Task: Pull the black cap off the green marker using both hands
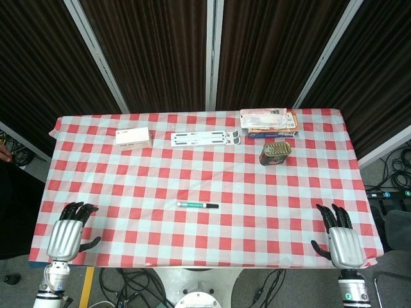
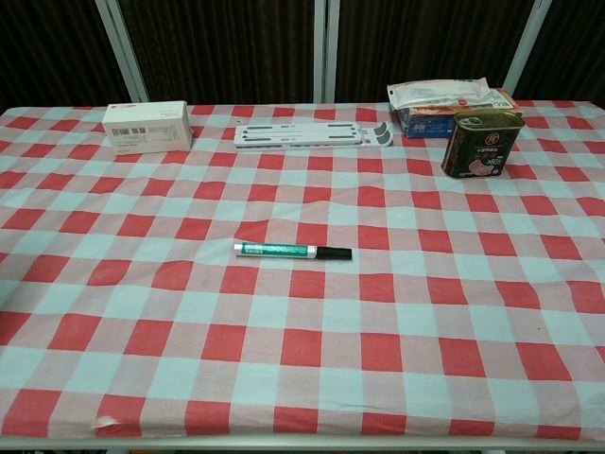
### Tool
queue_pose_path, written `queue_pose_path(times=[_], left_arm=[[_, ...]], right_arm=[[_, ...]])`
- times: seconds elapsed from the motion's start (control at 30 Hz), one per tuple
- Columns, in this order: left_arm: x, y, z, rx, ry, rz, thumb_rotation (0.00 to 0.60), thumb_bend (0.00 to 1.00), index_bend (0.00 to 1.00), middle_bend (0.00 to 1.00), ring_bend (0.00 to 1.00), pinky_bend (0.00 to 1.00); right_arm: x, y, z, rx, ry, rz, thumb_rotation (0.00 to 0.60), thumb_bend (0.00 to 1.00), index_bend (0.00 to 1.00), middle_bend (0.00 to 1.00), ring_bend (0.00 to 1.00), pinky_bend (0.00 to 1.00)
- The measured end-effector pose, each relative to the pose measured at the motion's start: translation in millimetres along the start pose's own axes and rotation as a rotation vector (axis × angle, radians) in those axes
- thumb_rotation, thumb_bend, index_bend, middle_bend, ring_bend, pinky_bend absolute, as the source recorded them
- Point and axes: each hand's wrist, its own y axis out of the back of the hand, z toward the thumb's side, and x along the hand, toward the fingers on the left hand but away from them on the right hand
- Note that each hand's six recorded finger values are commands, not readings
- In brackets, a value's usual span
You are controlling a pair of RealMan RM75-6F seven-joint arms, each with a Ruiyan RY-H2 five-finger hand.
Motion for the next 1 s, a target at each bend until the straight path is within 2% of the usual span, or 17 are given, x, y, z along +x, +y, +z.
queue_pose_path(times=[0.53, 0.67, 0.8, 1.0], left_arm=[[6, 3, 2, -0.002, -0.01, -0.002, 0.6, 0.05, 0.27, 0.25, 0.16, 0.15], [10, 4, 7, 0.005, -0.027, -0.007, 0.6, 0.05, 0.27, 0.25, 0.16, 0.15], [19, 7, 18, 0.026, -0.059, -0.007, 0.6, 0.05, 0.27, 0.25, 0.16, 0.19], [43, 11, 51, 0.035, -0.146, -0.044, 0.6, 0.05, 0.27, 0.25, 0.16, 0.23]], right_arm=[[-1, 6, 2, -0.002, 0.001, -0.013, 0.6, 0.1, 0.09, 0.15, 0.0, 0.03], [-2, 10, 5, 0.024, 0.017, -0.015, 0.6, 0.1, 0.09, 0.15, 0.0, 0.03], [-7, 20, 9, 0.052, 0.036, -0.037, 0.6, 0.1, 0.09, 0.15, 0.0, 0.03], [-13, 30, 13, 0.081, 0.051, -0.048, 0.6, 0.1, 0.07, 0.14, 0.0, 0.03]])
